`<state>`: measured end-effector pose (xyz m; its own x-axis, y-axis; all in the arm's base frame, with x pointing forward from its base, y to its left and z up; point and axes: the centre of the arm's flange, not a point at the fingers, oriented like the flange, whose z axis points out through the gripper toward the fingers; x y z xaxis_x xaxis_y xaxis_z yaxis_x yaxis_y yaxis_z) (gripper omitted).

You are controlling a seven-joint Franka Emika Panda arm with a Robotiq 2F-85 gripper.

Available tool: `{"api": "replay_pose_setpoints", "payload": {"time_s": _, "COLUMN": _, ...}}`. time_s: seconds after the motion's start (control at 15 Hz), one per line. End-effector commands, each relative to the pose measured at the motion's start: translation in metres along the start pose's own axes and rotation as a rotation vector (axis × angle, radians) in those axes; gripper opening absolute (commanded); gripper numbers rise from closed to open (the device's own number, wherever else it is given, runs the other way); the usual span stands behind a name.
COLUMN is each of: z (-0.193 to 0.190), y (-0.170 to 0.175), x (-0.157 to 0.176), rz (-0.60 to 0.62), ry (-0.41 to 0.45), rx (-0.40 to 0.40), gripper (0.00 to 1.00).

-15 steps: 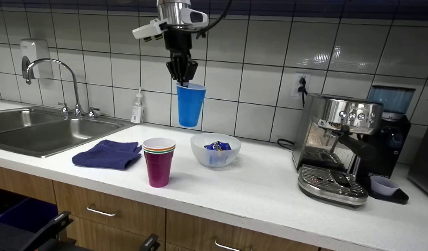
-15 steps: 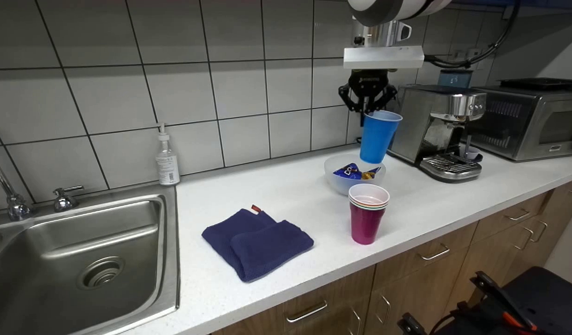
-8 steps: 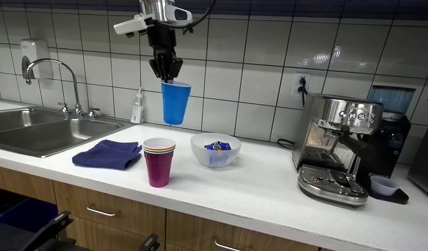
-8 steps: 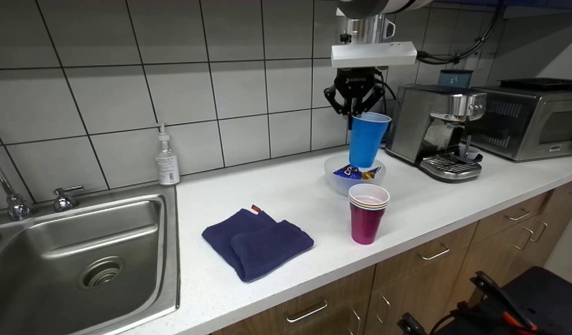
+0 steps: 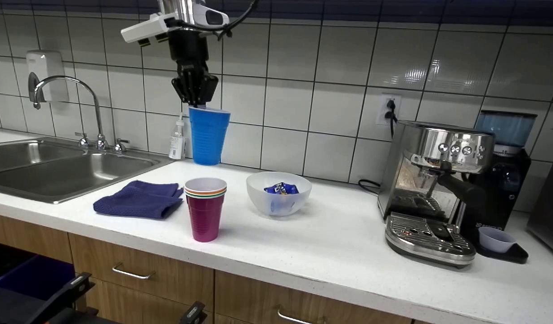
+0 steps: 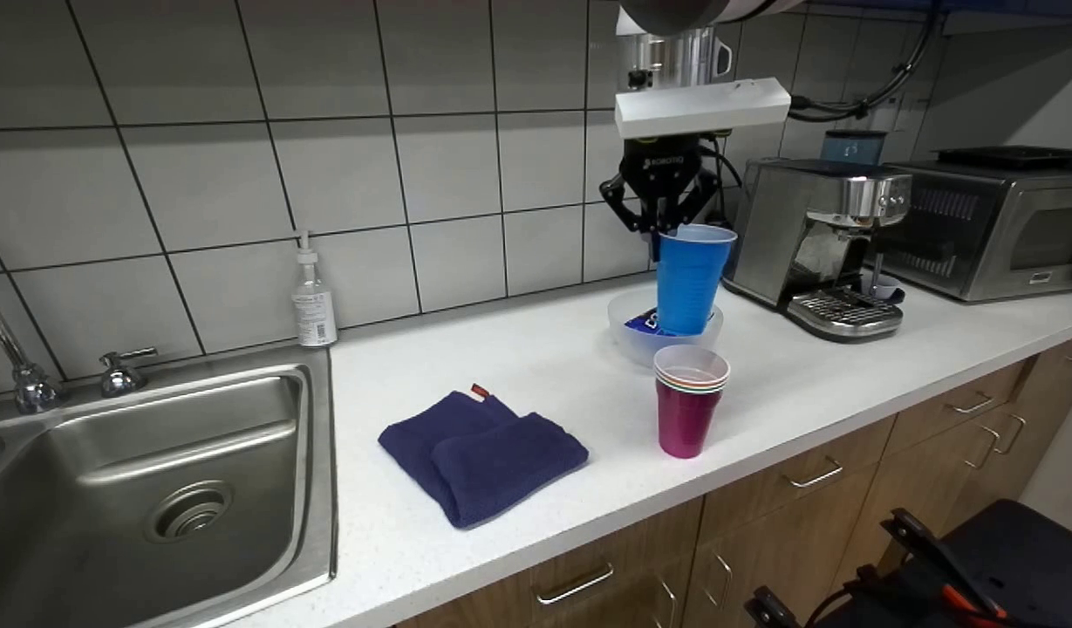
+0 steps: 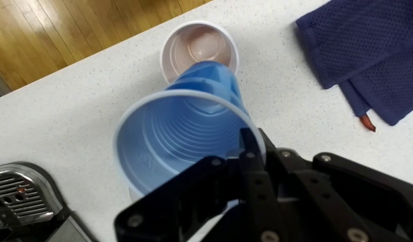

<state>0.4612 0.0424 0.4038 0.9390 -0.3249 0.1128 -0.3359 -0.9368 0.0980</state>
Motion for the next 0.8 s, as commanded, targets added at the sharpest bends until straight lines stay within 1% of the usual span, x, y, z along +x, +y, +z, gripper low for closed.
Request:
{"api": "replay_pose_setpoints", "payload": {"time_s": 0.0, "z": -0.001, "y": 0.007, "x": -0.022, "rz": -0.023, "ry": -0.023, "rx": -0.023, "gripper": 0.01}}
{"api": "replay_pose_setpoints", "payload": {"time_s": 0.4, "z": 0.016, "y": 0.008, "x": -0.033, "rz": -0.019, "ry": -0.022, "rx": -0.038, "gripper": 0.01}}
{"api": "replay_pose_setpoints", "payload": {"time_s": 0.73, "z": 0.024, "y": 0.007, "x": -0.035, "rz": -0.017, "ry": -0.014, "rx": -0.043, "gripper": 0.01}}
